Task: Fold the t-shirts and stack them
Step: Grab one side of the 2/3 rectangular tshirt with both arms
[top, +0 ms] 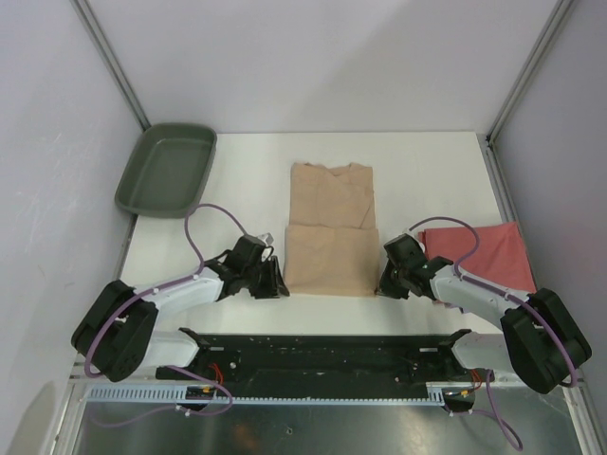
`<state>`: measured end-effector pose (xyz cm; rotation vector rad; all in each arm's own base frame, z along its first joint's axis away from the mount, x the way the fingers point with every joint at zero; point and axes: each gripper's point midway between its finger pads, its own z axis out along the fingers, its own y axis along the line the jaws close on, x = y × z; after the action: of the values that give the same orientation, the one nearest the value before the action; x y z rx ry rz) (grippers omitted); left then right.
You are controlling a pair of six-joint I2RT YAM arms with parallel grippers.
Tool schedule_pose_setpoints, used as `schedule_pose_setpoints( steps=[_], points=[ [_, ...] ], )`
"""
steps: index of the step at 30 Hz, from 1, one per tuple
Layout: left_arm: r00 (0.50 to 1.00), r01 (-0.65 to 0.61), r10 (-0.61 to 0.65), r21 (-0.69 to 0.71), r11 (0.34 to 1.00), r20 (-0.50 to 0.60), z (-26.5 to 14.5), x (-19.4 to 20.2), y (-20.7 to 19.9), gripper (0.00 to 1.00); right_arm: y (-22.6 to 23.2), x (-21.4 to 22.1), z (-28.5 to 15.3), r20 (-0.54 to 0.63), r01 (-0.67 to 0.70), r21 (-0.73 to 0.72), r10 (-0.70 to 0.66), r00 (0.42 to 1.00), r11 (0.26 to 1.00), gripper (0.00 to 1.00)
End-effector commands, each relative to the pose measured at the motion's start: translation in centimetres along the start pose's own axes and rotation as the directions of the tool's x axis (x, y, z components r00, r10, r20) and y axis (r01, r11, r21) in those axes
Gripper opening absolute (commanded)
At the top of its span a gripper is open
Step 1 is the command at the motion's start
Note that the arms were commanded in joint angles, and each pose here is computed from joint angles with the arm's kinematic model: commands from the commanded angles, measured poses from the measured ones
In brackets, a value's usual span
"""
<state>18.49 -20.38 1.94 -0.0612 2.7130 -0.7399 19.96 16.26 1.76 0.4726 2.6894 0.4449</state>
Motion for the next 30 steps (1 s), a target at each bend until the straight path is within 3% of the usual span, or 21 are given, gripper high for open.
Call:
schedule_pose_setpoints(
  steps=[1, 20, 24, 30],
  points=[
    [0.999, -0.022, 0.021, 0.033, 0.999, 0.038, 0.0, -1.4, -1.1, 0.38, -2.2, 0.9, 0.3, -0.018, 0.016, 0.087, -0.015, 1.000, 0.996, 0.00],
    [0.999, -0.010, 0.009, 0.030, 0.999, 0.046, 1.0, -1.7, -0.8, 0.35, -2.1, 1.1, 0.5, -0.030, 0.020, 0.086, -0.017, 0.999, 0.996, 0.00],
    [0.999, -0.007, 0.006, 0.031, 0.999, 0.043, 0.9, -1.4, -0.7, 0.26, -2.0, 1.2, 0.3, -0.031, 0.017, 0.080, -0.014, 0.999, 0.997, 0.00],
    [0.999, -0.012, 0.010, 0.051, 0.999, 0.039, 0.5, -1.2, -1.0, 0.02, -1.4, 1.3, -0.2, -0.037, 0.019, 0.047, -0.017, 0.999, 0.999, 0.00]
  ],
)
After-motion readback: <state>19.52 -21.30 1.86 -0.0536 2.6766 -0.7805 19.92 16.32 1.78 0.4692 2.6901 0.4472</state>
